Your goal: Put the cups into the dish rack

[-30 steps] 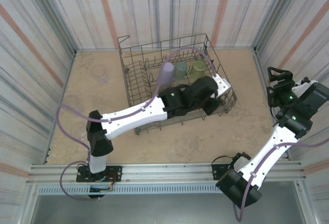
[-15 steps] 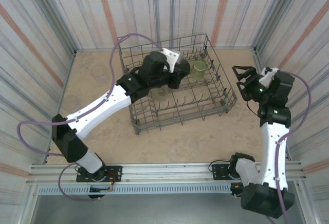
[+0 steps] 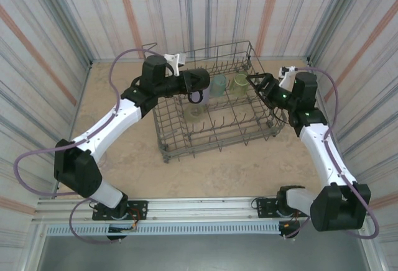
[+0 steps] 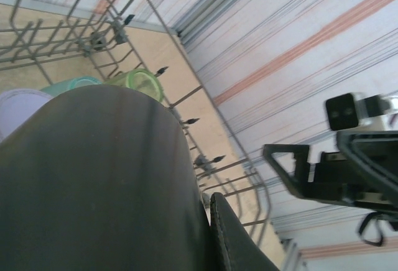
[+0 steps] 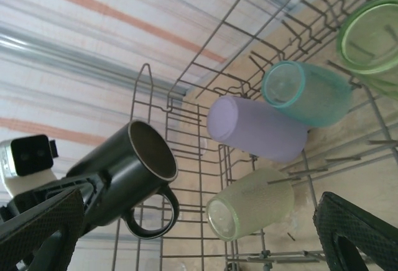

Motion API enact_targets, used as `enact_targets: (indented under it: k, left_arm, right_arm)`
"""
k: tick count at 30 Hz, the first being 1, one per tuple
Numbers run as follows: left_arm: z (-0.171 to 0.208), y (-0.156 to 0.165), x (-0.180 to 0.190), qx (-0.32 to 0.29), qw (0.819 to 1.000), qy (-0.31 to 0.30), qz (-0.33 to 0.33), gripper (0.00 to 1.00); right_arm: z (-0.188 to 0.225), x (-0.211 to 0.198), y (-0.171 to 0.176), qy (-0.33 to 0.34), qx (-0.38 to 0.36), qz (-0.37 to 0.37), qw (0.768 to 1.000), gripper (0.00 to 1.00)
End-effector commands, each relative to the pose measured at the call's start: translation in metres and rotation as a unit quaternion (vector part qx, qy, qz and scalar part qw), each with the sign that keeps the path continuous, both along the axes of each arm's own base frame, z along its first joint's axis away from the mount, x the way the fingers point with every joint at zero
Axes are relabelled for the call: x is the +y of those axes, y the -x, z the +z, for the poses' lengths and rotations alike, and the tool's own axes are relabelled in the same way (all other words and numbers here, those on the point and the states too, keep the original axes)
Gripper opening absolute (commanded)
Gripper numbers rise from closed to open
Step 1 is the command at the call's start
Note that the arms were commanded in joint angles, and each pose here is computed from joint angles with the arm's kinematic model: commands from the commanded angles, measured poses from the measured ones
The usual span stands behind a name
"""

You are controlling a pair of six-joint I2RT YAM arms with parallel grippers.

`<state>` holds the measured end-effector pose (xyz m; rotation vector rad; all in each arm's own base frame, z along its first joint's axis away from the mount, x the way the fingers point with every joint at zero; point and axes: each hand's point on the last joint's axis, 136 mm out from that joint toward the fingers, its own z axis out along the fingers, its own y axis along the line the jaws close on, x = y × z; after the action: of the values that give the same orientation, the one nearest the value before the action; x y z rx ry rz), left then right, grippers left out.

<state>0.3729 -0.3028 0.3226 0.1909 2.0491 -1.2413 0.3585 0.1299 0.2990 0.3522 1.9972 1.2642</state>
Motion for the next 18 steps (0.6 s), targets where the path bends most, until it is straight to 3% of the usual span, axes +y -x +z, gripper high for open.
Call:
enact_targets:
  k: [1, 18]
  left_arm:
    - [0.073, 0.017, -0.007, -0.057, 0.991, 0.107, -0.058, 0.00]
    - [0.072, 0.007, -0.028, -0.009, 0.962, 0.216, -0.166, 0.00]
  right_arm:
    - [0.016, 0.021, 0.000, 0.004, -0.062, 0.047, 0.997, 0.99]
    - [0.019, 0.081, -0.006, -0.034, -0.095, 0.133, 0.986, 0.99]
